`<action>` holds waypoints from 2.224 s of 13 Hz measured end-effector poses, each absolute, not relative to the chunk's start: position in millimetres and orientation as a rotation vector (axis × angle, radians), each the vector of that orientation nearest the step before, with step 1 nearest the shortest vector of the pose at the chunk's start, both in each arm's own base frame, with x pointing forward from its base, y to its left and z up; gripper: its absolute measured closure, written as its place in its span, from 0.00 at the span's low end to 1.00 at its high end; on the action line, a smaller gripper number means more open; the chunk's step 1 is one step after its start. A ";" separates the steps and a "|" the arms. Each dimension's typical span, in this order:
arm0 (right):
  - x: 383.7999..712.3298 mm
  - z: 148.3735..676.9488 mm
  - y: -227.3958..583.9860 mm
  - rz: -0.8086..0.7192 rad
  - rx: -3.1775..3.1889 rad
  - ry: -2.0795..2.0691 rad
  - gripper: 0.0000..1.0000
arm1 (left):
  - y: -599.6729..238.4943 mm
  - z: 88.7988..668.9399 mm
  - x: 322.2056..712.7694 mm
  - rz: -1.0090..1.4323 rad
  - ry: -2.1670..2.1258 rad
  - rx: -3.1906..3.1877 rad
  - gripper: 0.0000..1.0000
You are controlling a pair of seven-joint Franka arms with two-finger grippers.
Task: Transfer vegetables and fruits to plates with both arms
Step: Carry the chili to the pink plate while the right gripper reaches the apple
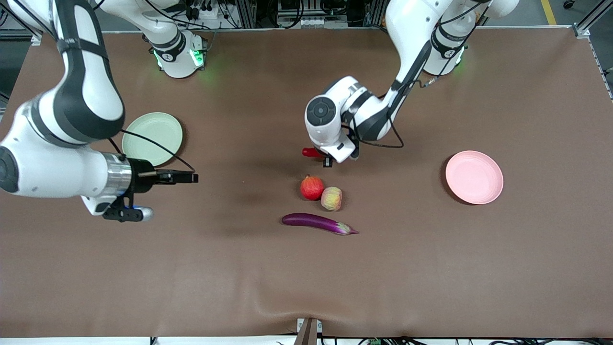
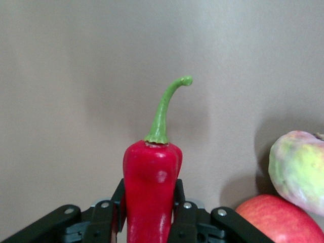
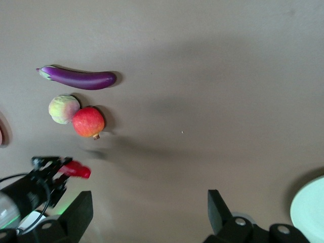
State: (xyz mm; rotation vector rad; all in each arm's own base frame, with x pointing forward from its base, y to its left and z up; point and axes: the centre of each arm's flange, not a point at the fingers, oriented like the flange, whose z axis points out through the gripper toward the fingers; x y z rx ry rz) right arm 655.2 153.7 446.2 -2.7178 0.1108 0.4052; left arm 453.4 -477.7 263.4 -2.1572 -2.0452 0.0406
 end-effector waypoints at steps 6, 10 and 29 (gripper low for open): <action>650.3 401.2 232.7 0.324 -2.731 0.235 0.00 | -380.9 336.1 516.9 0.091 -2.017 -2.131 0.62; 619.8 323.9 343.2 0.234 -2.735 0.385 0.00 | -204.9 359.7 596.5 0.184 -1.991 -2.133 0.62; 533.8 198.1 486.6 0.066 -2.728 0.361 0.20 | -27.7 231.4 541.6 -0.121 -1.482 -2.435 0.62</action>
